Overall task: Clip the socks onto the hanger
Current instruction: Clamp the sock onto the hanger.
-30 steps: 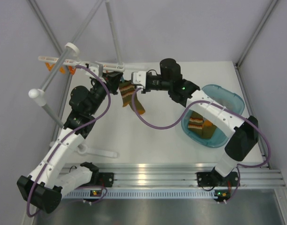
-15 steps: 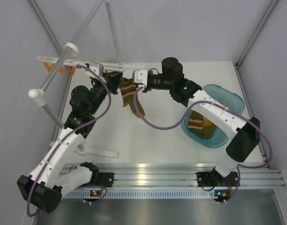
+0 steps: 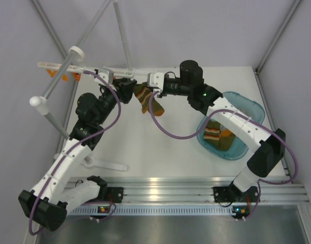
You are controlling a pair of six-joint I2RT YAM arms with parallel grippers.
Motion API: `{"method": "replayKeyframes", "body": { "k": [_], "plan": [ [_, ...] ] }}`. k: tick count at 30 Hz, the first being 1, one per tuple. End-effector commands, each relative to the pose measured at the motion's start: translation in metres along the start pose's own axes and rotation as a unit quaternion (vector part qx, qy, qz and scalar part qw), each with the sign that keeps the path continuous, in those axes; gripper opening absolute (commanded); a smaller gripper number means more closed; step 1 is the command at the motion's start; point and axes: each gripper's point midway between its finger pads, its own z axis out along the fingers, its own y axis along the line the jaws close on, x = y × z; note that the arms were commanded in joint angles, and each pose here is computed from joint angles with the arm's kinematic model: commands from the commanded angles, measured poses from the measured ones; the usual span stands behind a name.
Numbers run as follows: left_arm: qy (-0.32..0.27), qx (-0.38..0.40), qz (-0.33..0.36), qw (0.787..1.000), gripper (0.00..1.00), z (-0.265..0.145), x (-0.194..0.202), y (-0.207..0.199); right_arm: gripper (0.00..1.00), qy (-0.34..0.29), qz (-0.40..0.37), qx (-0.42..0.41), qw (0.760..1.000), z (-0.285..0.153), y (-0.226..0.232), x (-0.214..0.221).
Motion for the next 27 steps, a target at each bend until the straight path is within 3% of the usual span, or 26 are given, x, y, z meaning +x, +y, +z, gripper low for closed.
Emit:
{"method": "replayKeyframes", "body": {
  "k": [1, 3, 11, 18, 27],
  "plan": [
    [-0.014, 0.046, -0.012, 0.999, 0.41, -0.008, -0.015, -0.020, 0.00, -0.046, -0.027, 0.030, 0.998, -0.010, -0.028, -0.041],
    [-0.021, 0.051, -0.013, 0.998, 0.46, -0.011, -0.021, -0.023, 0.00, -0.047, -0.026, 0.032, 0.998, -0.009, -0.030, -0.041],
    [-0.060, 0.043, -0.005, 0.997, 0.47, -0.033, -0.064, -0.026, 0.00, -0.034, 0.002, 0.032, 0.999, 0.000, -0.031, -0.029],
    [-0.010, 0.047, 0.005, 0.999, 0.53, -0.070, -0.052, -0.030, 0.00, -0.033, 0.018, 0.036, 0.999, 0.008, -0.034, -0.023],
    [-0.009, -0.127, 0.013, 0.992, 0.57, -0.083, -0.046, 0.031, 0.00, -0.029, 0.025, 0.037, 0.999, 0.006, -0.035, -0.022]
  ]
}}
